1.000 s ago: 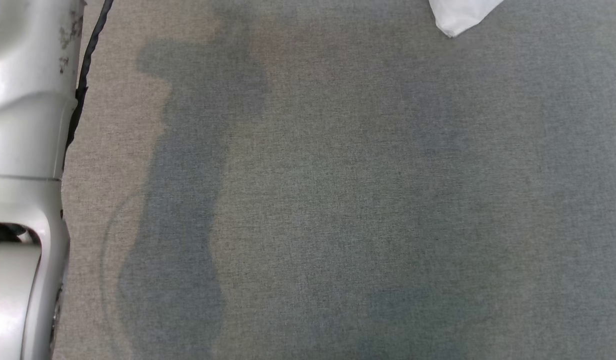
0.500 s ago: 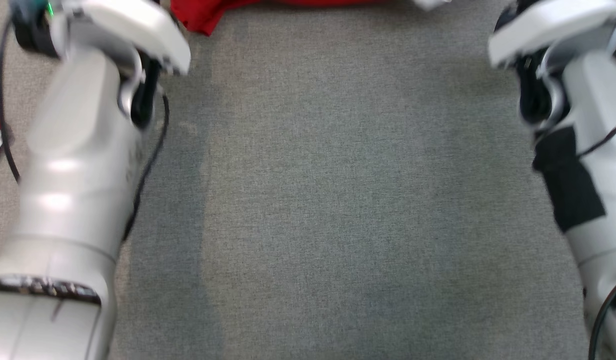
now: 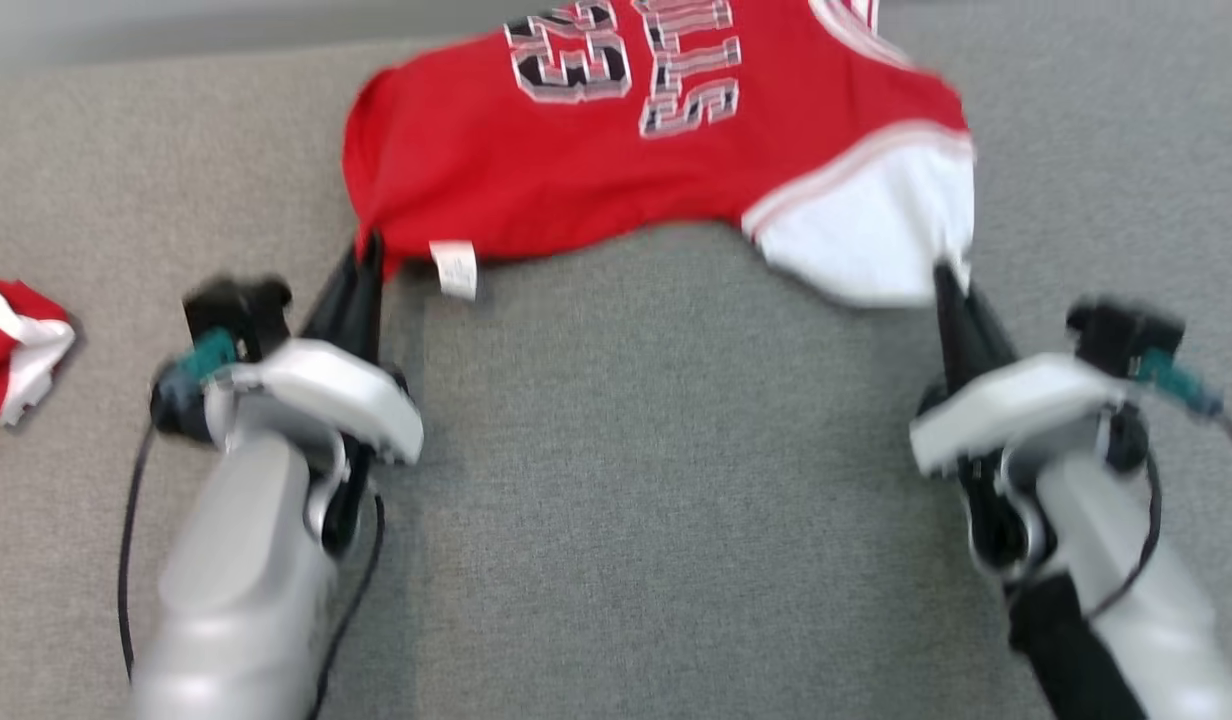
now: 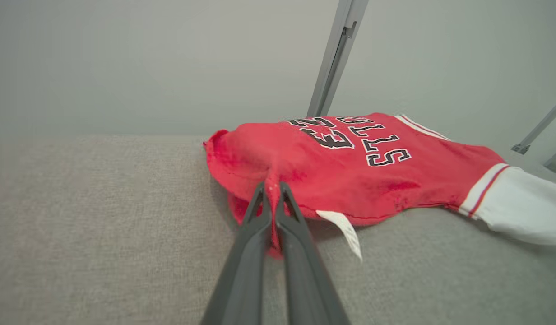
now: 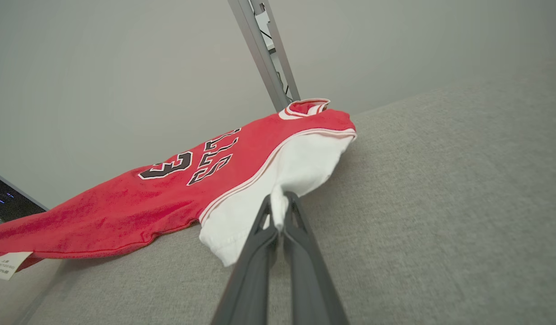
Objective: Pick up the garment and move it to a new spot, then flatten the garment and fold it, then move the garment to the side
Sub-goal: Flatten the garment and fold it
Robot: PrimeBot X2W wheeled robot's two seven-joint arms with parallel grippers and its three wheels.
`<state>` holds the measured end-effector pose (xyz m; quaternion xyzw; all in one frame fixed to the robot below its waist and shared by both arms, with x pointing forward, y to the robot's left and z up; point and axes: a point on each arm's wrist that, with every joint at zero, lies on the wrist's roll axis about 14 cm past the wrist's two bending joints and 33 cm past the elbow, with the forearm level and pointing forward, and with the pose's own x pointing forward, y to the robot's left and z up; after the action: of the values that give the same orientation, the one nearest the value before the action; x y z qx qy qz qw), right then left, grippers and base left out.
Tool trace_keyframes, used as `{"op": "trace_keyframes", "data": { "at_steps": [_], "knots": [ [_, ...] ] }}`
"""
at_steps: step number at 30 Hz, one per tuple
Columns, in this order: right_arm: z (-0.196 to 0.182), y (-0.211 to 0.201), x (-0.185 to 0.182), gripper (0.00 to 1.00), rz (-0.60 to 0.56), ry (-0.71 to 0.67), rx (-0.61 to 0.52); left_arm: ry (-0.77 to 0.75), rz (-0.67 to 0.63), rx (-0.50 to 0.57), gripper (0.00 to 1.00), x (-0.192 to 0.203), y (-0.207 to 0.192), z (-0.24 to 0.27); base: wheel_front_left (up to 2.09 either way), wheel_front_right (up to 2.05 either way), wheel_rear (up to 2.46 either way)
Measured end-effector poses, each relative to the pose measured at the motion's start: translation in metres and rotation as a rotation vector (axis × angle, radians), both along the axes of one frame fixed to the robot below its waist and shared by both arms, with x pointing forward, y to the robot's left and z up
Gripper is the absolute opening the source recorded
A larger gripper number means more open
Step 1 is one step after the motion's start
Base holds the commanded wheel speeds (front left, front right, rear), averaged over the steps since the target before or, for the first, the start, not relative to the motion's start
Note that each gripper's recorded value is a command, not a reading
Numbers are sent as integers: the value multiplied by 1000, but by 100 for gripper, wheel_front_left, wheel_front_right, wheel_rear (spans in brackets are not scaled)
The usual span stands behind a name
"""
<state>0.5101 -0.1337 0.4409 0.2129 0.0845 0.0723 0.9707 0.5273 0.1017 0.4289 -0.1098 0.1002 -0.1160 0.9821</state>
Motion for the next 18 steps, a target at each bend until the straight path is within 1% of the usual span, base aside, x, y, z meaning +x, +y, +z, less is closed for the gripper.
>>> {"op": "trace_keyframes", "data": {
  "at_steps": [1, 3, 6, 12, 18],
  "knots": [
    [-10, -3, -26, 0, -21, 33, 34, 2, 3, -7, 0, -20, 1, -1, 0, 0, 0],
    [-15, -5, -51, 0, -36, 50, 56, -6, 12, -8, 0, -39, 5, 1, 0, 0, 0],
    [-13, -8, -82, 0, -51, 44, 78, -20, 20, 5, 0, -65, 14, 3, 0, 0, 0],
    [-9, -17, -134, 0, -84, 31, 91, -35, 23, 20, 0, -113, 21, 4, 0, 0, 0],
    [-10, -25, -179, 0, -92, 81, 77, -36, 49, 29, 0, -154, 27, 6, 0, 0, 0]
  ]
}}
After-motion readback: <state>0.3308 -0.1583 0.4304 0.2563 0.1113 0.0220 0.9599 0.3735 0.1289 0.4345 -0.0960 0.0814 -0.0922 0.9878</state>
